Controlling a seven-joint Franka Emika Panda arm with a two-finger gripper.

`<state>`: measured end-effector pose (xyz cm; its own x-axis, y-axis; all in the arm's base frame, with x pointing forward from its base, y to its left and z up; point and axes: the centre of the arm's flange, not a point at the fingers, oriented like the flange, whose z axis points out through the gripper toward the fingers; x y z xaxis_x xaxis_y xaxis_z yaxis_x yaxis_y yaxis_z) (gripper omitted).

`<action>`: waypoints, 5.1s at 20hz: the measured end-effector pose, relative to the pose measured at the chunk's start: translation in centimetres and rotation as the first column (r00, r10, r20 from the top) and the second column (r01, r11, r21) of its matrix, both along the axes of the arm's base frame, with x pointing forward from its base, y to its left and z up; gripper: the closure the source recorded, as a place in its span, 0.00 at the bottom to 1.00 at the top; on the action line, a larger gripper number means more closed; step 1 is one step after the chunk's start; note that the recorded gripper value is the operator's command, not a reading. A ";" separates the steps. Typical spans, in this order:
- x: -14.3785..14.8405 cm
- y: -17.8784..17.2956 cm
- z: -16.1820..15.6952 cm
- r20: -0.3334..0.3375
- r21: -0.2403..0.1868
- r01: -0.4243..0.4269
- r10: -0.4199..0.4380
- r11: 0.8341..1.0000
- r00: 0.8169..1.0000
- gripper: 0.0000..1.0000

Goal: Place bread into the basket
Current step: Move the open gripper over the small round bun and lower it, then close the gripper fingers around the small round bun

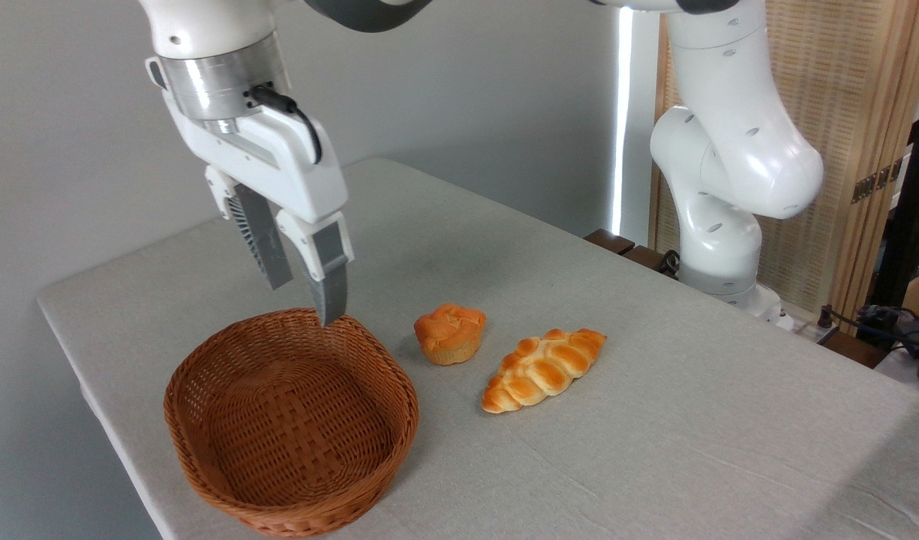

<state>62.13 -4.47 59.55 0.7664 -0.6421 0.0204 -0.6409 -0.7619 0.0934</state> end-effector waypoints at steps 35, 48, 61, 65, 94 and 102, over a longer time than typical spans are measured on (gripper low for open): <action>-16.5 -6.4 -14.8 -0.095 0.002 0.253 -0.251 0.968 0.963 0.00; -16.9 -6.9 -15.6 -0.104 0.043 0.293 -0.287 0.955 0.952 0.00; -16.9 -6.9 -16.5 -0.123 0.047 0.295 -0.288 0.954 0.950 0.00; -16.8 -7.0 -16.7 -0.119 0.047 0.295 -0.288 0.954 0.950 0.00; -16.2 -7.2 -18.2 -0.125 0.050 0.295 -0.287 0.954 0.950 0.54; -15.9 -7.2 -16.4 -0.109 0.049 0.295 -0.289 0.954 0.951 0.51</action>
